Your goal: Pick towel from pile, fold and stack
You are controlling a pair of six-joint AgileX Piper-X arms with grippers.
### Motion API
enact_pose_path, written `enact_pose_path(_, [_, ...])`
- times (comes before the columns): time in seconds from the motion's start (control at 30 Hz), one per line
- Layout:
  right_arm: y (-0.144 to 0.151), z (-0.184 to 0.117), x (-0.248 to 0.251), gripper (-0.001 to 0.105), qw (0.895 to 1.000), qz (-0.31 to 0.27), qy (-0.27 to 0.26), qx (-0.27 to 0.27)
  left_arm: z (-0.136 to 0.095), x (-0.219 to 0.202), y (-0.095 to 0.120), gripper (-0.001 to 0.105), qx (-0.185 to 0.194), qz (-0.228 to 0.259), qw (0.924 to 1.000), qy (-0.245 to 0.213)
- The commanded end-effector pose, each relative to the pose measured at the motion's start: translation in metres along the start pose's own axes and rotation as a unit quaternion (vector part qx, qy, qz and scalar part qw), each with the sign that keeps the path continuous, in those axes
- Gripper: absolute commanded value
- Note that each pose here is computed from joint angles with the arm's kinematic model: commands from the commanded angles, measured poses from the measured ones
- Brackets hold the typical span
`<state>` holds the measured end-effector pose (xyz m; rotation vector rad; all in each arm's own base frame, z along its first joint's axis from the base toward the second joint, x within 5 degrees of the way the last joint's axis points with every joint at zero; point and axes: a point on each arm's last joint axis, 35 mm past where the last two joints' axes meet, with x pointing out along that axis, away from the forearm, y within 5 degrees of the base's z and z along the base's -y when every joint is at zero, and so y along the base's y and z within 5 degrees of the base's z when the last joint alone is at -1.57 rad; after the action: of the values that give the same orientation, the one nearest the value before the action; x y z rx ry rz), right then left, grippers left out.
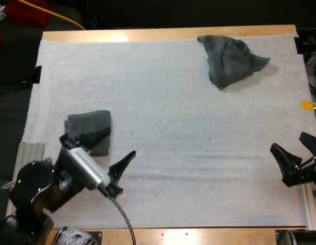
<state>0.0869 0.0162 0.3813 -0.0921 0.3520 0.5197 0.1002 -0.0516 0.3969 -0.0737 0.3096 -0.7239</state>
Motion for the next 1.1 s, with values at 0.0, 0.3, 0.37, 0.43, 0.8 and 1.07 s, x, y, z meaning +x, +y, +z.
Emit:
enact_pose_path(0.0, [-0.002,0.006,0.002,0.075,1.0,0.007,-0.01,-0.002,0.007,0.003,-0.002,0.068,0.003,-0.014,0.9999,-0.005])
enact_pose_path(0.3, [-0.026,0.01,0.049,0.075,0.997,0.039,0.025,0.065,0.009,0.053,-0.013,0.068,0.007,-0.083,0.9941,0.07])
enact_pose_path(0.37, [-0.032,0.009,0.059,0.075,0.996,0.041,0.035,0.075,0.008,0.057,-0.012,0.068,0.006,-0.075,0.9942,0.077])
enact_pose_path(0.43, [-0.037,0.009,0.069,0.075,0.995,0.042,0.041,0.086,0.008,0.059,-0.011,0.068,0.007,-0.067,0.9948,0.076])
enact_pose_path(0.8, [-0.063,0.004,0.118,0.075,0.985,0.04,0.058,0.16,0.009,0.059,-0.012,0.068,0.009,-0.068,0.9952,0.07])
enact_pose_path(1.07, [-0.078,-0.006,0.17,0.075,0.97,0.052,0.07,0.226,0.009,0.059,-0.012,0.068,0.009,-0.068,0.9952,0.07])
